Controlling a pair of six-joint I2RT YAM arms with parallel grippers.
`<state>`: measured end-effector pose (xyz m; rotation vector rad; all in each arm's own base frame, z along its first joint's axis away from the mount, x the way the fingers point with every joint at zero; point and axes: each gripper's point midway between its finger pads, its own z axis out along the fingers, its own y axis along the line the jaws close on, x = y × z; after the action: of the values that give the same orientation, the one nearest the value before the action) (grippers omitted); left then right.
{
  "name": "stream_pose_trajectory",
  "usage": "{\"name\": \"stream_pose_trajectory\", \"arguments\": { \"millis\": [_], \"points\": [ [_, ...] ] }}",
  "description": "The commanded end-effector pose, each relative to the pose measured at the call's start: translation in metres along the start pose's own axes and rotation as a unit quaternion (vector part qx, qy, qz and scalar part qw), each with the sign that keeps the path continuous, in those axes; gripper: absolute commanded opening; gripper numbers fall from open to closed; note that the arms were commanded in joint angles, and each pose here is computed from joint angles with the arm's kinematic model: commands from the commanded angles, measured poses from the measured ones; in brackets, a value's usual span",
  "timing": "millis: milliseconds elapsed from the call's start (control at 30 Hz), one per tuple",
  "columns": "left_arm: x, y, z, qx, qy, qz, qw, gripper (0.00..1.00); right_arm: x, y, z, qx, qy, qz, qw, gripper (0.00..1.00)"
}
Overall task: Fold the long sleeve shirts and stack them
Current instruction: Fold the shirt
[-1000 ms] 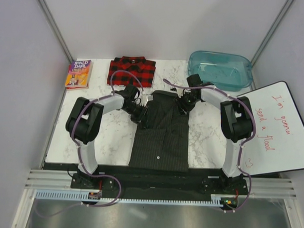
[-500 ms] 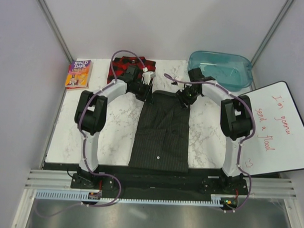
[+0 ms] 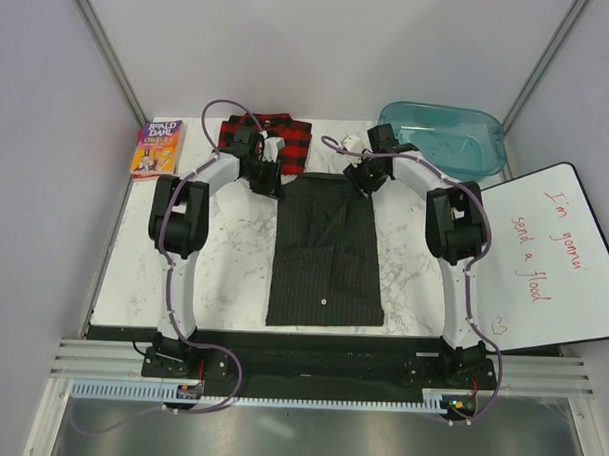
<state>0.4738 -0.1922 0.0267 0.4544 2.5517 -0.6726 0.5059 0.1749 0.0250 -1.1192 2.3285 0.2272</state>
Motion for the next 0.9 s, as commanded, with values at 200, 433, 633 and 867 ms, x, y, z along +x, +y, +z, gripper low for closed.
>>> {"name": "stream_pose_trajectory", "arguments": {
  "millis": [200, 433, 633, 867],
  "points": [
    [-0.005, -0.132, -0.125, 0.248, -0.069, 0.075, 0.963, 0.56, -0.053, 0.035, -0.118, -0.043, -0.085, 0.075, 0.993, 0.79],
    [0.118, -0.234, -0.169, 0.365, -0.012, 0.057, 0.929, 0.98, -0.009, 0.173, -0.184, -0.281, -0.092, 0.257, 0.920, 0.98],
    [0.160, -0.309, -0.148, 0.438, 0.019, 0.052, 0.897, 0.86, 0.030, 0.226, -0.188, -0.369, -0.066, 0.362, 0.853, 0.97],
    [0.192, -0.268, -0.071, 0.382, 0.087, -0.068, 0.918, 0.80, 0.046, 0.256, -0.175, -0.418, -0.034, 0.418, 0.806, 0.95]
  ]
}}
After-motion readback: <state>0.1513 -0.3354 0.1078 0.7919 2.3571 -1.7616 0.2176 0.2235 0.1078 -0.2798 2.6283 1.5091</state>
